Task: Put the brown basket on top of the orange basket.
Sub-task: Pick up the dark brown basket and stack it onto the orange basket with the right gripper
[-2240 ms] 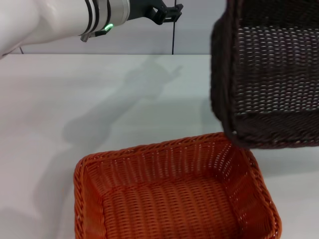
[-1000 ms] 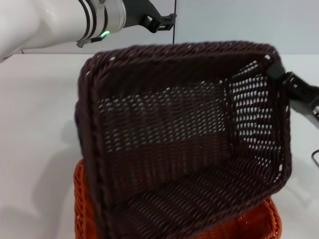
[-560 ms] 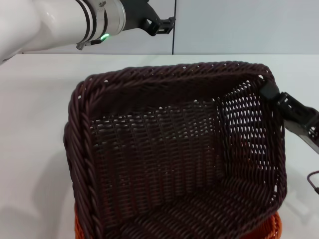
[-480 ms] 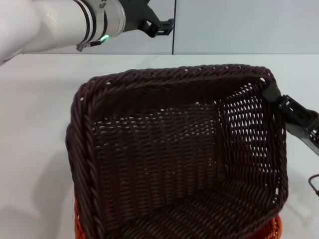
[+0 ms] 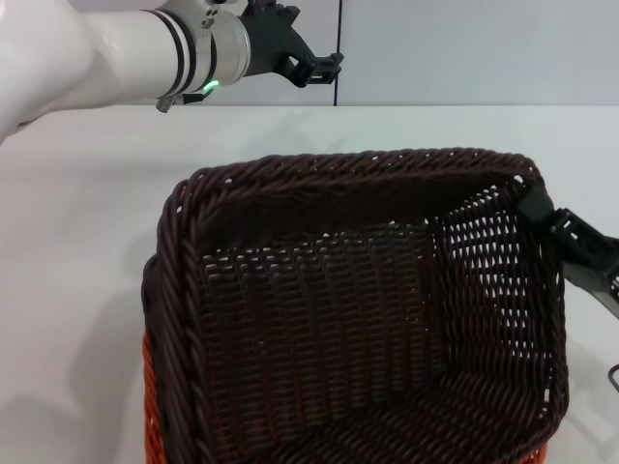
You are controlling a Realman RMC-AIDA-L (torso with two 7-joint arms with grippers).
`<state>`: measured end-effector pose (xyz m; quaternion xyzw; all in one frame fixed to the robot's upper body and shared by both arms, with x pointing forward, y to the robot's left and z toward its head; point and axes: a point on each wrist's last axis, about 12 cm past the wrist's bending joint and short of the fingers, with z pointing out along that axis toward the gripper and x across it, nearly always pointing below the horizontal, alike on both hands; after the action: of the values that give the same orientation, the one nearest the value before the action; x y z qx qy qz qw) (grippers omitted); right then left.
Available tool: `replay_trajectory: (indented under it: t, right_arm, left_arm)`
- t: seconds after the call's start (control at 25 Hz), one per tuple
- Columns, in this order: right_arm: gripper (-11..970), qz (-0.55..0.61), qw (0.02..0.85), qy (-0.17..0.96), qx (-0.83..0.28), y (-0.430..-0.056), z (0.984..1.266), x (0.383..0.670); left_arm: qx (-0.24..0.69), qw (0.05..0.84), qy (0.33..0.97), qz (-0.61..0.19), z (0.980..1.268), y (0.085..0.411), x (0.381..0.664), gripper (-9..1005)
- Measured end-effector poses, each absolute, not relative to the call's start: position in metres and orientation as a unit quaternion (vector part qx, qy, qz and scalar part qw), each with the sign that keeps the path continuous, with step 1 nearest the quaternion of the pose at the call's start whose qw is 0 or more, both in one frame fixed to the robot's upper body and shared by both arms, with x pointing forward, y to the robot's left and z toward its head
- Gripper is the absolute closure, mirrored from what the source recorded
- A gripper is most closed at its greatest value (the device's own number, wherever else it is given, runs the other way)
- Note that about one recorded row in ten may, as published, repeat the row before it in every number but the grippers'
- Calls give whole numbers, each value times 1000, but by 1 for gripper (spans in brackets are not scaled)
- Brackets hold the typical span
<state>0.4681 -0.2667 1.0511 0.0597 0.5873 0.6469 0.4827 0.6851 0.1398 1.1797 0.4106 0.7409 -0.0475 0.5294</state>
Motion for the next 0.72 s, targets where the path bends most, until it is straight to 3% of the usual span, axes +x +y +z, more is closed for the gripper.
replay_trajectory:
  t: [0.72]
  right_arm:
    - [766, 642, 473, 597, 90, -269, 1040, 452]
  left_arm:
    - [409, 528, 743, -48, 1178, 140, 685, 186]
